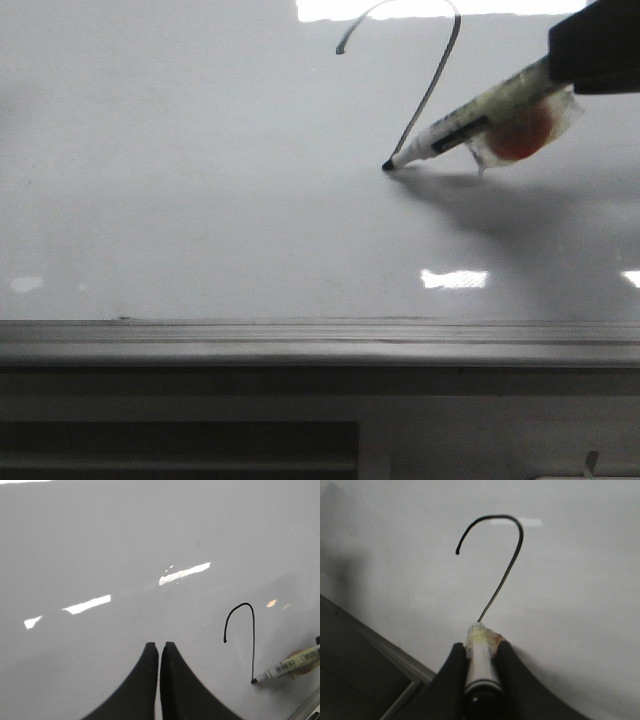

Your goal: Write number 2 on whiteboard

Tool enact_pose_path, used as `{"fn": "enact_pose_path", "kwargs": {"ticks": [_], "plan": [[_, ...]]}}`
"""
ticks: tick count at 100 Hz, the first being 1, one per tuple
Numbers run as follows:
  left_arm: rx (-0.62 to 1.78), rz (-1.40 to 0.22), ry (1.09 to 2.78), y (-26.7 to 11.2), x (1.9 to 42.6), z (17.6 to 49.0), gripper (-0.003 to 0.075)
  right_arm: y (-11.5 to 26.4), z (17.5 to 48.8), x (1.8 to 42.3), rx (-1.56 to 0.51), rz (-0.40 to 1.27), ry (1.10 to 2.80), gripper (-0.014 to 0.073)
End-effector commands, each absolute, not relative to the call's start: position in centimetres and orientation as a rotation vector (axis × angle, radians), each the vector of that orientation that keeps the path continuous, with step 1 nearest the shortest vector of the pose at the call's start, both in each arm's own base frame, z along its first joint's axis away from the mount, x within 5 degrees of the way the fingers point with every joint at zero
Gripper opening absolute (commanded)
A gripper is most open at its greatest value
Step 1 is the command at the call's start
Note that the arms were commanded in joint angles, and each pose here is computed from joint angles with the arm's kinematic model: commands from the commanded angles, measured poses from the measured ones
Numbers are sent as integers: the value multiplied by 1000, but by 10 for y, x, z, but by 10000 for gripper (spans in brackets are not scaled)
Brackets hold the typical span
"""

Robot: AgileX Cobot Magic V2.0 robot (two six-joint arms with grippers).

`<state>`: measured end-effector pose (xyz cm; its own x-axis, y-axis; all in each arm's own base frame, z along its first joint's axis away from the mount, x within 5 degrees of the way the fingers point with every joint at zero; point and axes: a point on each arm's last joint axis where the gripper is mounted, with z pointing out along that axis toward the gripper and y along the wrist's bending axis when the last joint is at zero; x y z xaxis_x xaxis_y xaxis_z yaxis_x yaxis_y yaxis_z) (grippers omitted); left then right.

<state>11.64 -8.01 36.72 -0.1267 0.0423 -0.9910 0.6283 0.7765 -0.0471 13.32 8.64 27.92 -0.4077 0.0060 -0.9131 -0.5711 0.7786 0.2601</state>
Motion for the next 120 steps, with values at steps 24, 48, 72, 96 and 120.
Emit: {"fn": "enact_pose_path", "kwargs": {"ticks": [24,48,72,96,120], "plan": [[468,-559,1584,-77,117,381,-20,82,286,138,-366,634,1874,-61],[468,-559,1584,-77,117,381,-20,60,282,116,-198,585,1785,-46],[461,-568,1584,-77,117,381,-20,59,280,95,-199,701,1744,-46],[459,-678,1620,-83,114,380,-20,76,321,84,-402,881,1671,-46],[691,-839,1641,-104,112,370,16,107,345,115,-678,973,1790,-46]]}}
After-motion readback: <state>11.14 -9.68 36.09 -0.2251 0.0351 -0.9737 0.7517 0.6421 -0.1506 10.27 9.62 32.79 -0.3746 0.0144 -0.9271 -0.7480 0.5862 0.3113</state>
